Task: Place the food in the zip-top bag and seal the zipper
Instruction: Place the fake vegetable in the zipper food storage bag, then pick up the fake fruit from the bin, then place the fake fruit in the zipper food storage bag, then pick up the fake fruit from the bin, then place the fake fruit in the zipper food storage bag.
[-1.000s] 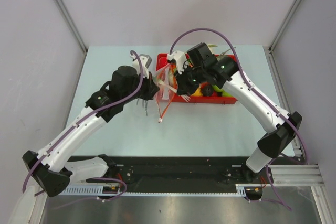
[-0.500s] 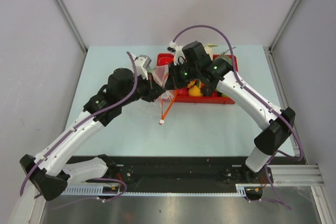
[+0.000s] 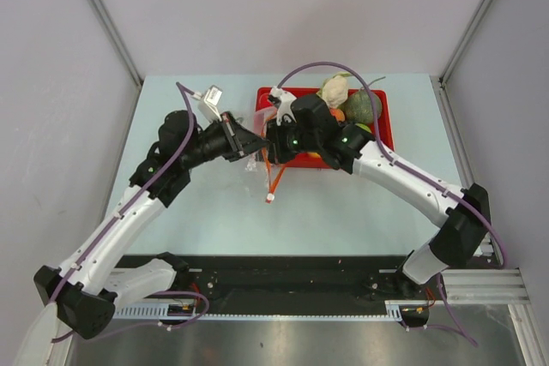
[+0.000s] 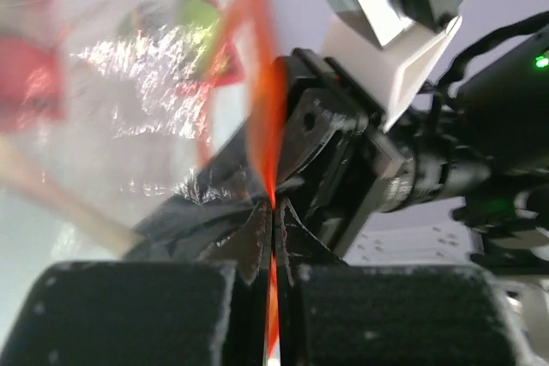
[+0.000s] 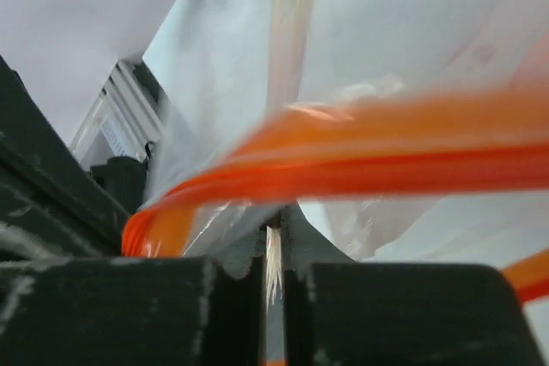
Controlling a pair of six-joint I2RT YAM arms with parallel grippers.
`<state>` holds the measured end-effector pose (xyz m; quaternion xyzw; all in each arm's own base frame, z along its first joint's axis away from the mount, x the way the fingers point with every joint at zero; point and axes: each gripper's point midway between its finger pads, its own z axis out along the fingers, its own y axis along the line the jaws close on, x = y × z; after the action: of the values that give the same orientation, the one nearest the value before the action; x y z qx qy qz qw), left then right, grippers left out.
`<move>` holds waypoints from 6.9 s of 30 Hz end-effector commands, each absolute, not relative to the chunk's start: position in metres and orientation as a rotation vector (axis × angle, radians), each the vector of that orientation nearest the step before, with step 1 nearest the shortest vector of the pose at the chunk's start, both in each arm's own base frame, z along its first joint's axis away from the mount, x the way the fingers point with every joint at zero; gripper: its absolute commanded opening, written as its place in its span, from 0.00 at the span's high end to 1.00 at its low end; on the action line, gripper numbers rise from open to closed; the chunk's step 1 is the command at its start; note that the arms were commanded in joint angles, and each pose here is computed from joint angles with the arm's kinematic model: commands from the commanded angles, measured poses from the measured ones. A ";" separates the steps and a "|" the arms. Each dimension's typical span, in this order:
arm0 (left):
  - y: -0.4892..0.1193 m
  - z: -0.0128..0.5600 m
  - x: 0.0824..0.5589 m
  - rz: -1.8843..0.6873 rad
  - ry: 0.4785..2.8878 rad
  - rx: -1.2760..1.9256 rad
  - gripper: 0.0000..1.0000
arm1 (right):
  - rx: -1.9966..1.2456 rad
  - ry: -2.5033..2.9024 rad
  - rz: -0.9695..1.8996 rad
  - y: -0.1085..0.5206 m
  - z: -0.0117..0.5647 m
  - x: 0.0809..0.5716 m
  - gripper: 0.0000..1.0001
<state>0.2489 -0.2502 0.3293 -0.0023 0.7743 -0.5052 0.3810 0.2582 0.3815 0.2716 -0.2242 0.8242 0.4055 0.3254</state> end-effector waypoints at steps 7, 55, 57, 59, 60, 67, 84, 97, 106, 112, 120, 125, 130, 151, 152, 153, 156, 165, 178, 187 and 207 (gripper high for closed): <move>-0.237 0.335 0.236 -1.406 1.987 -0.154 1.00 | -0.746 1.956 1.042 0.360 0.321 0.254 0.30; -0.206 0.262 0.257 -1.135 2.108 -0.155 1.00 | -0.607 2.480 0.108 0.086 0.149 0.414 0.00; -0.206 0.261 0.257 -1.136 2.110 -0.153 1.00 | -0.596 2.497 0.110 0.085 0.140 0.417 0.00; -0.206 0.261 0.257 -1.132 2.111 -0.151 1.00 | -0.596 2.505 0.120 0.086 0.135 0.419 0.00; -0.205 0.261 0.257 -1.132 2.112 -0.152 1.00 | -0.594 2.503 0.122 0.086 0.134 0.420 0.00; -0.207 0.256 0.258 -1.131 2.132 -0.149 1.00 | -0.605 2.483 0.160 0.090 0.138 0.422 0.13; -0.208 0.252 0.258 -1.128 2.150 -0.126 1.00 | -0.581 2.503 0.263 0.095 0.131 0.430 0.24; -0.206 0.250 0.259 -1.089 2.162 -0.097 0.99 | -0.742 2.088 0.551 0.162 0.301 0.374 0.51; -0.209 0.258 0.257 -1.055 2.163 -0.024 1.00 | -1.037 1.680 0.855 0.295 0.385 0.274 0.50; -0.211 0.258 0.253 -1.069 2.162 0.004 1.00 | -1.205 1.665 0.879 0.349 0.352 0.254 0.49; -0.212 0.261 0.251 -1.073 2.153 0.027 1.00 | -1.289 1.710 0.845 0.374 0.309 0.254 0.48; -0.210 0.263 0.251 -1.063 2.147 0.039 1.00 | -1.334 1.771 0.806 0.365 0.287 0.247 0.45; -0.209 0.269 0.251 -1.054 2.120 0.058 1.00 | -1.386 1.828 0.751 0.349 0.268 0.237 0.17; -0.211 0.269 0.255 -1.048 2.127 0.057 1.00 | -0.866 2.039 0.518 0.228 0.255 0.395 0.00; -0.211 0.268 0.255 -1.047 2.130 0.056 1.00 | -0.852 2.049 0.487 0.221 0.250 0.404 0.00; -0.211 0.267 0.255 -1.048 2.134 0.053 1.00 | -0.853 2.059 0.472 0.220 0.244 0.409 0.00; -0.211 0.264 0.256 -1.045 2.138 0.051 1.00 | -0.845 2.061 0.447 0.225 0.228 0.425 0.00; -0.211 0.262 0.257 -1.039 2.146 0.046 1.00 | -0.867 2.123 0.433 0.253 0.169 0.450 0.00; -0.208 0.258 0.255 -1.025 2.157 0.052 1.00 | -0.921 2.155 0.425 0.262 0.150 0.447 0.19; -0.207 0.258 0.256 -1.009 2.154 0.061 1.00 | -0.833 1.936 0.622 0.255 0.294 0.416 0.41; -0.207 0.268 0.254 -1.018 2.132 0.066 0.99 | -1.198 1.686 0.930 0.357 0.330 0.265 0.37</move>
<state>0.2515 -0.2057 0.2406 0.0079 0.8533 -0.3911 0.3448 0.2609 0.3512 0.3601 -0.4668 0.6588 0.3871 0.4452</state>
